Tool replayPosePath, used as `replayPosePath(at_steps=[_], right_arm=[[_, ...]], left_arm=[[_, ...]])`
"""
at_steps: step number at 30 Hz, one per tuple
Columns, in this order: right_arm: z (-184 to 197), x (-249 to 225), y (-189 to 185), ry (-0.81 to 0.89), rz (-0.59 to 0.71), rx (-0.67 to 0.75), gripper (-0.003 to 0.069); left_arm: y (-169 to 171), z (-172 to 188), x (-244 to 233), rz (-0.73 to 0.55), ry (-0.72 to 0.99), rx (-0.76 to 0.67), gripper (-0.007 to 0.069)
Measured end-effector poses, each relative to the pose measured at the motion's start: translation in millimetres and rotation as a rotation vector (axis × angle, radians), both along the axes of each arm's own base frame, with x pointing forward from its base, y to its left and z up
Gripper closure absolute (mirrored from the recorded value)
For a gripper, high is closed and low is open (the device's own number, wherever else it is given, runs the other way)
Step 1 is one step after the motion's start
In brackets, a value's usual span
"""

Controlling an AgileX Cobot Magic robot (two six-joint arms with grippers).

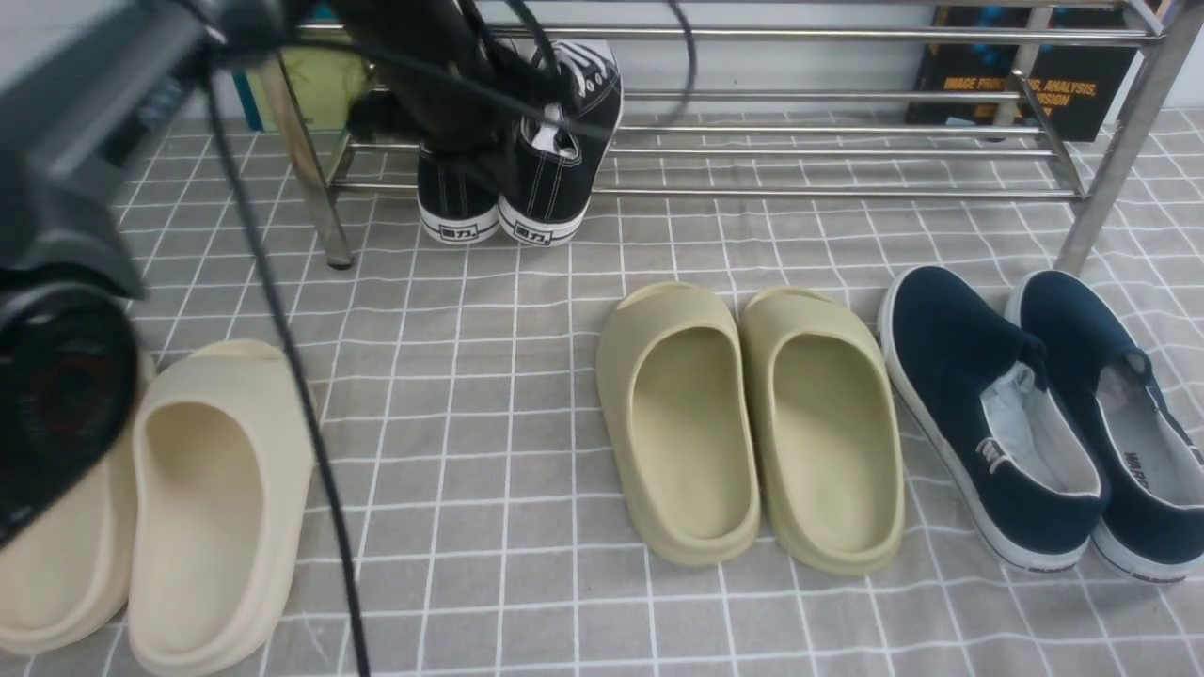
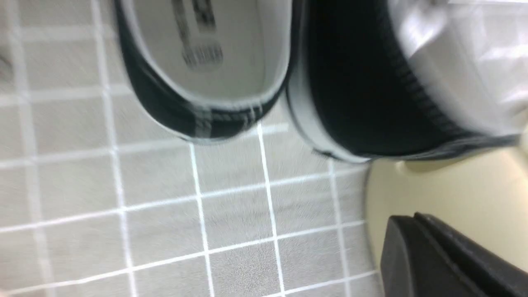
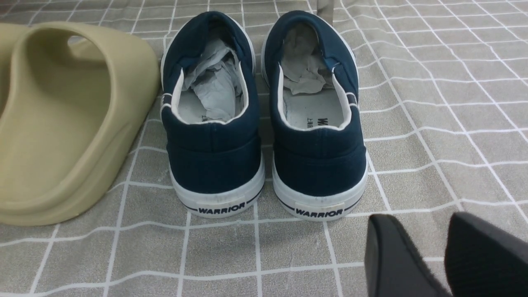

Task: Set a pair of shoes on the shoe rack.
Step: Use the left arm to put a shoe into the shoe rack

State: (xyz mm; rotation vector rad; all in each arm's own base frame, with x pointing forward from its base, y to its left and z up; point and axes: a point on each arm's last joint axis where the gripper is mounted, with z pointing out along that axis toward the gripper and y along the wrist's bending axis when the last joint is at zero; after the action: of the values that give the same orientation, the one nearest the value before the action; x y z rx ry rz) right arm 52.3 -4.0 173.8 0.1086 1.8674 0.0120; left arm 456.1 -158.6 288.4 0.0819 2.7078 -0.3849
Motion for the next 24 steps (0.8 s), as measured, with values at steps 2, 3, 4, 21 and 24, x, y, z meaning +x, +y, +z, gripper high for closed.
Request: replayPosePath(at_steps=[2, 3, 4, 21, 24], right_arm=[[0, 0, 0, 0.0, 0.0, 0.0, 0.0419], [0, 0, 0, 0.0, 0.0, 0.0, 0.0419], [0, 0, 0, 0.0, 0.0, 0.0, 0.0419], [0, 0, 0, 0.0, 0.0, 0.0, 0.0419], [0, 0, 0, 0.0, 0.0, 0.0, 0.0419]], left_arm=[[-7, -22, 7, -0.006, 0.032, -0.004, 0.0638], [-10, -33, 11, -0.004, 0.037, -0.01, 0.0638], [-12, -40, 14, -0.003, 0.04, -0.014, 0.0638], [-22, -44, 26, 0.09, -0.052, -0.135, 0.0638], [-19, -33, 17, 0.068, -0.005, -0.106, 0.0638]])
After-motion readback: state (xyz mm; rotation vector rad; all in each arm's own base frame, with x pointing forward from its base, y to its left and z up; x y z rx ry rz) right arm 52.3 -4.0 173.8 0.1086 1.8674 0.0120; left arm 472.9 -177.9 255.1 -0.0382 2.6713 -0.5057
